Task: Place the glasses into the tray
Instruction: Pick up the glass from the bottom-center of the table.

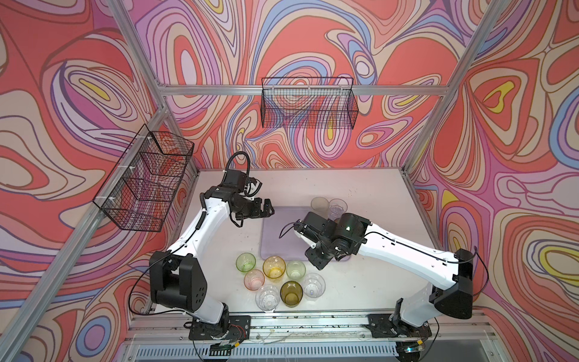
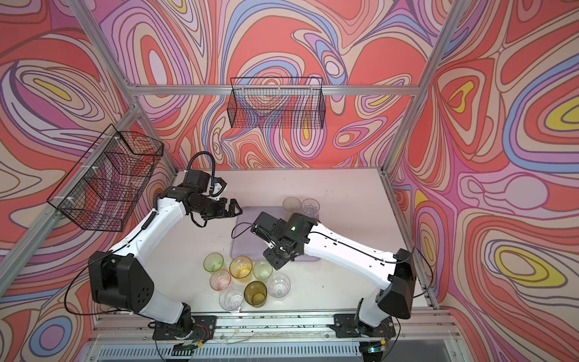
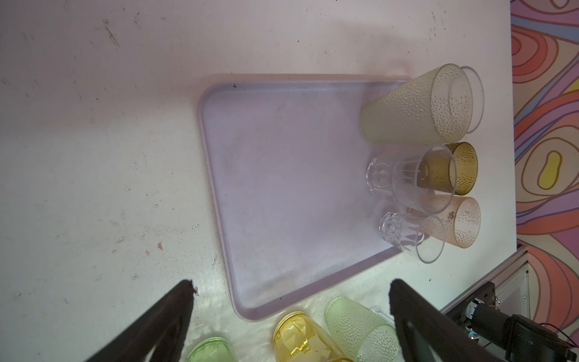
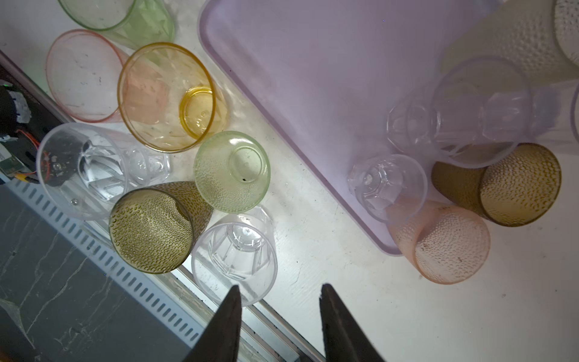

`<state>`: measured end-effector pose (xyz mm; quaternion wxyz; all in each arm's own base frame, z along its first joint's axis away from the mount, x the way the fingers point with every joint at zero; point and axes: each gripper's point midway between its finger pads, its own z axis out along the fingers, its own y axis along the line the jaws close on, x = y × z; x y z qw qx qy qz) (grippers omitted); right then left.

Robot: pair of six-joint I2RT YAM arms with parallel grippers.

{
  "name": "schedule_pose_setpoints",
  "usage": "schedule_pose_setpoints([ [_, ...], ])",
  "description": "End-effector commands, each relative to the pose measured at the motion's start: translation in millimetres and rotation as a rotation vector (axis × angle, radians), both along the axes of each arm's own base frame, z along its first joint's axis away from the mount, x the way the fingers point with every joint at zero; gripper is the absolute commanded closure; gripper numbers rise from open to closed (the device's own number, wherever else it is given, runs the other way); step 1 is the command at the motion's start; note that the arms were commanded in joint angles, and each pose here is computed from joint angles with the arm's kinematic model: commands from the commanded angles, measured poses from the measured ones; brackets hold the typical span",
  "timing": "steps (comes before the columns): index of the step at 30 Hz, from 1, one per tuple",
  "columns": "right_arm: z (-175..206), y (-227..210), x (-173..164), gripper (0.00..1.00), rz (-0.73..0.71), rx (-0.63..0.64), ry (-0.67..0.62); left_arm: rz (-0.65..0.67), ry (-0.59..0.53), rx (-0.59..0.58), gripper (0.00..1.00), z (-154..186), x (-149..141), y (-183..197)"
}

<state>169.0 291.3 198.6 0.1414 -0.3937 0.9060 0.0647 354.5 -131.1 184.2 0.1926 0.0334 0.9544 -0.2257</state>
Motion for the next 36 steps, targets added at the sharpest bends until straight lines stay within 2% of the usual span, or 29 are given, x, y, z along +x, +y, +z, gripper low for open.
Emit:
schedule_pose_setpoints([
  [1, 3.5, 1.2, -17.1, 0.57, 0.041, 0.022, -0.009, -0.022, -0.025, 0.015, 0.0, 9.7, -2.5, -0.6],
  [8, -6.7, 11.8, -49.2, 0.57, 0.103, 0.039, 0.002, -0.023, -0.026, 0.015, 0.0, 9.7, -2.1, -0.8],
  [18, -30.4, 10.5, -76.6, 0.56, 0.15, -0.019, 0.023, -0.023, -0.024, 0.019, 0.0, 9.1, -2.5, -0.2],
  [25, -44.9, 11.4, -84.4, 0.62, 0.166, -0.035, 0.034, -0.023, -0.022, 0.018, 0.0, 8.5, -2.4, -0.3],
  [36, -69.2, 13.2, -89.3, 0.63, 0.183, -0.064, 0.064, -0.023, -0.018, 0.018, 0.0, 7.7, -2.7, -0.5],
])
